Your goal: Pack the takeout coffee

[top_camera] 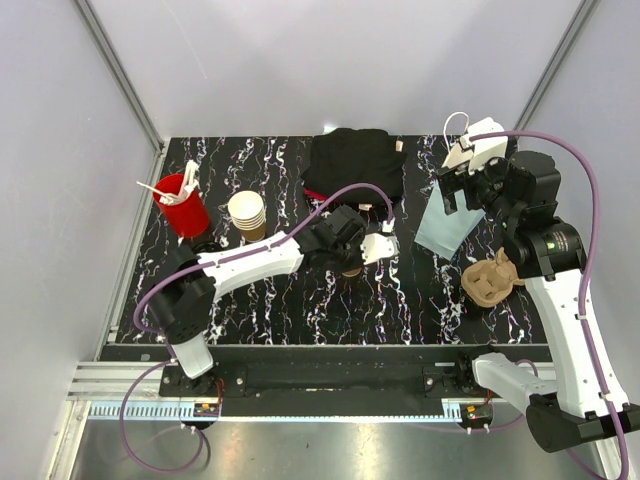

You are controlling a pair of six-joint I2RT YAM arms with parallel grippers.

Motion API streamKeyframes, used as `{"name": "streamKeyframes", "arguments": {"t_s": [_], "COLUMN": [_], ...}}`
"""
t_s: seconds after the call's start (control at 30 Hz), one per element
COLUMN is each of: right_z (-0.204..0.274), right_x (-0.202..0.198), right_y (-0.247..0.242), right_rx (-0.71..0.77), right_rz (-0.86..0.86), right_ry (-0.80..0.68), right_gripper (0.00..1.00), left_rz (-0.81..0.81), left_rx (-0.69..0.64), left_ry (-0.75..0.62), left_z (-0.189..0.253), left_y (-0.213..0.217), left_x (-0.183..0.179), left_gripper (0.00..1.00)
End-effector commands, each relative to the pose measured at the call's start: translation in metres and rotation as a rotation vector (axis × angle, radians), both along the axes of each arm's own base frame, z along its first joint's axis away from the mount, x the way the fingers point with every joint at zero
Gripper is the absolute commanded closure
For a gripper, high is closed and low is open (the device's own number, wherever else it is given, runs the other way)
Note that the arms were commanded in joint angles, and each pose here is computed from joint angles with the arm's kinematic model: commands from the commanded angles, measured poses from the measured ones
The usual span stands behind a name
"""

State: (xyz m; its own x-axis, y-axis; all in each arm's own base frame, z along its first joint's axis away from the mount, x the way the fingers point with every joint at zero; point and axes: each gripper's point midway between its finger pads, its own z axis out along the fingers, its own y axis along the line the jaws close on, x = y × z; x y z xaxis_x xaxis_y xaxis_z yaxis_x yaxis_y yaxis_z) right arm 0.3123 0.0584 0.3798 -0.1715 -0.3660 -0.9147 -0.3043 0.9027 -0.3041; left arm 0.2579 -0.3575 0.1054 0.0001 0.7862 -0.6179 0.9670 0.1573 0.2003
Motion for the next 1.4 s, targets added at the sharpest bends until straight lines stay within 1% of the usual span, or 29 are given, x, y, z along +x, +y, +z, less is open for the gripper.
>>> {"name": "streamKeyframes", "arguments": {"t_s": [0.0,0.07,0.1,0.17,0.2,0.37,0.47,0.5,0.53,0.6,0.63,0.7,0.73,0.8,0.87,0.9,0.93,1.07,1.13,1.17,1.23,1.27,1.3,1.37], "right_z": [0.017,0.016,0.016,0.017,0.017,0.017,0.016,0.017,0.016,0.017,0.016,0.013,0.013,0.011,0.011,0.011,0.010,0.008,0.005,0.005,0.004,0.004,0.004,0.004], "right_x": [0.000,0.000,0.000,0.000,0.000,0.000,0.001,0.000,0.000,0.000,0.000,0.001,0.001,0.002,0.003,0.003,0.004,0.004,0.005,0.005,0.005,0.005,0.005,0.004], "right_y": [0.002,0.002,0.002,0.002,0.002,0.002,0.002,0.002,0.002,0.002,0.003,0.004,0.004,0.005,0.005,0.006,0.006,0.009,0.010,0.010,0.010,0.011,0.012,0.013], "right_rx": [0.030,0.028,0.028,0.028,0.028,0.028,0.028,0.030,0.029,0.030,0.032,0.032,0.031,0.032,0.033,0.034,0.033,0.039,0.039,0.039,0.041,0.043,0.045,0.049], "right_rz": [0.009,0.009,0.009,0.009,0.009,0.009,0.009,0.009,0.008,0.011,0.012,0.016,0.016,0.022,0.023,0.027,0.027,0.038,0.043,0.044,0.044,0.048,0.049,0.059], "right_ry": [-0.063,-0.062,-0.062,-0.064,-0.064,-0.064,-0.062,-0.063,-0.062,-0.063,-0.061,-0.053,-0.052,-0.047,-0.045,-0.045,-0.040,-0.036,-0.028,-0.026,-0.024,-0.023,-0.020,-0.020], "right_gripper": [0.00,0.00,0.00,0.00,0.00,0.00,0.00,0.00,0.00,0.00,0.00,0.00,0.00,0.00,0.00,0.00,0.00,0.00,0.00,0.00,0.00,0.00,0.00,0.00], "left_rz": [0.004,0.006,0.004,0.007,0.006,0.012,0.022,0.028,0.030,0.047,0.052,0.071,0.101,0.137,0.192,0.212,0.257,0.343,0.401,0.417,0.488,0.504,0.529,0.553], "left_rx": [-0.021,-0.025,-0.024,-0.024,-0.020,-0.022,-0.047,-0.070,-0.074,-0.098,-0.094,-0.115,-0.107,-0.126,-0.124,-0.135,-0.133,-0.140,-0.109,-0.117,-0.079,-0.080,-0.055,-0.051], "left_ry": [-0.037,-0.042,-0.042,-0.044,-0.048,-0.077,-0.123,-0.148,-0.158,-0.209,-0.223,-0.265,-0.283,-0.315,-0.321,-0.320,-0.314,-0.299,-0.294,-0.302,-0.306,-0.312,-0.296,-0.290], "left_z": [0.005,0.007,0.007,0.008,0.009,0.019,0.040,0.054,0.058,0.078,0.080,0.096,0.097,0.109,0.109,0.114,0.115,0.126,0.123,0.128,0.124,0.127,0.122,0.124], "left_y": [-0.005,-0.005,-0.005,-0.004,-0.003,0.001,0.005,0.008,0.011,0.019,0.025,0.036,0.046,0.061,0.081,0.091,0.107,0.147,0.170,0.178,0.201,0.209,0.221,0.233], "left_x": [0.004,0.005,0.005,0.005,0.005,0.007,0.009,0.009,0.008,0.009,0.008,0.009,0.013,0.017,0.027,0.027,0.037,0.042,0.043,0.041,0.041,0.038,0.034,0.027], "left_gripper": [0.95,0.88,0.81,0.75,0.72,0.67,0.53,0.46,0.38,0.29,0.22,0.19,0.14,0.08,0.02,0.01,0.01,0.01,0.01,0.01,0.01,0.01,0.01,0.01]}}
